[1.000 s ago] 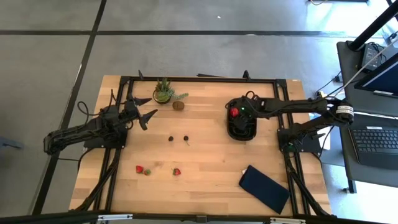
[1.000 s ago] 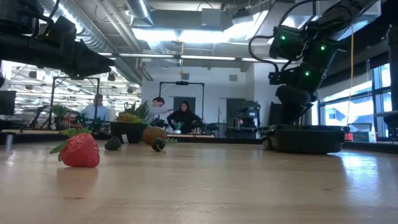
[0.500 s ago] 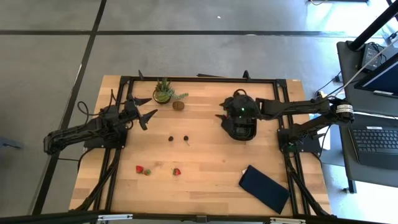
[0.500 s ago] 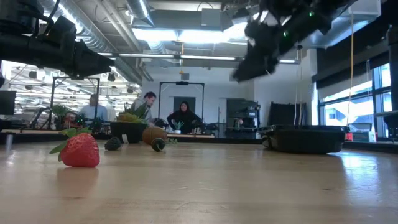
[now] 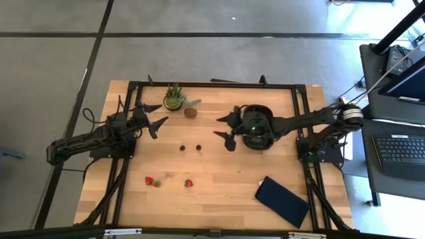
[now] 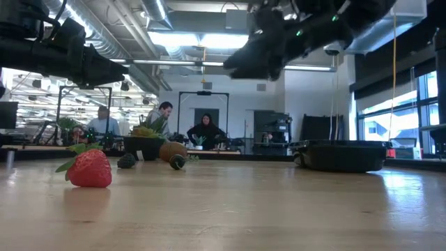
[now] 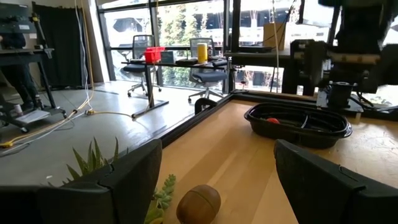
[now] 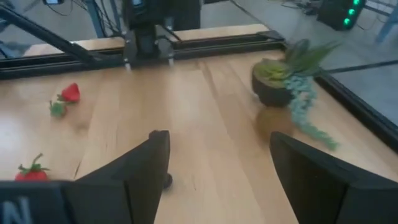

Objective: Pick and placing Produce into tupperware
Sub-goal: Put the black cherry into the black bin

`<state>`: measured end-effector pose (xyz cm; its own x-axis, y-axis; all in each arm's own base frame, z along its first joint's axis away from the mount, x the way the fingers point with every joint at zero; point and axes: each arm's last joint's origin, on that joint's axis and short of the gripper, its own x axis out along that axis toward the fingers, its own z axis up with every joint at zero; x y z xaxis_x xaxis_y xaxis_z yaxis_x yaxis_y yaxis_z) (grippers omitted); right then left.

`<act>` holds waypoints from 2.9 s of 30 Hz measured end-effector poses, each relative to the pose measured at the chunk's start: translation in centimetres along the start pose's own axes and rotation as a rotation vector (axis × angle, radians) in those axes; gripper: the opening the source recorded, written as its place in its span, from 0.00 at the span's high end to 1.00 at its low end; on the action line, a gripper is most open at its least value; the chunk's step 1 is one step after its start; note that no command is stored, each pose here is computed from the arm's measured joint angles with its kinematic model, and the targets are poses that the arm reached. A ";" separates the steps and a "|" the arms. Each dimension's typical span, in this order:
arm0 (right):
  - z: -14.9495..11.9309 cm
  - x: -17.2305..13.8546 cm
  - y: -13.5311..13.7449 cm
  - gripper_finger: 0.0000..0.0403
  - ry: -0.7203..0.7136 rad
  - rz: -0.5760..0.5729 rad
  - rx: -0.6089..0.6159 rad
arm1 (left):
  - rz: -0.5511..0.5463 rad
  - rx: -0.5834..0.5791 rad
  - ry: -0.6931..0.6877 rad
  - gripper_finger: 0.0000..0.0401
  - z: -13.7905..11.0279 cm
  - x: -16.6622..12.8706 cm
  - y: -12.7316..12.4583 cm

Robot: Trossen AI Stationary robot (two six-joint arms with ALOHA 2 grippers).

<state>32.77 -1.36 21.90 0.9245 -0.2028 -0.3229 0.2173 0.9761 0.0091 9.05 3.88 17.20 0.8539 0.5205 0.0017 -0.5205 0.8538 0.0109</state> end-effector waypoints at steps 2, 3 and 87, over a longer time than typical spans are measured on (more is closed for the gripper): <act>-1.0 1.2 0.4 0.31 0.003 0.007 -0.006 | 0.000 0.000 0.000 0.25 0.0 0.0 0.0; -1.5 1.8 0.5 0.31 -0.004 0.010 -0.005 | 0.000 0.000 0.000 0.25 0.0 0.0 0.0; -10.1 12.7 4.1 0.79 0.291 0.100 -0.033 | 0.000 0.000 0.000 0.25 0.0 0.0 0.0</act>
<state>42.22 0.90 8.27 0.8113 -0.0792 -0.5792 0.1151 0.9930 0.0255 9.05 3.88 17.20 0.8538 0.5207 0.0017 -0.5207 0.8537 0.0112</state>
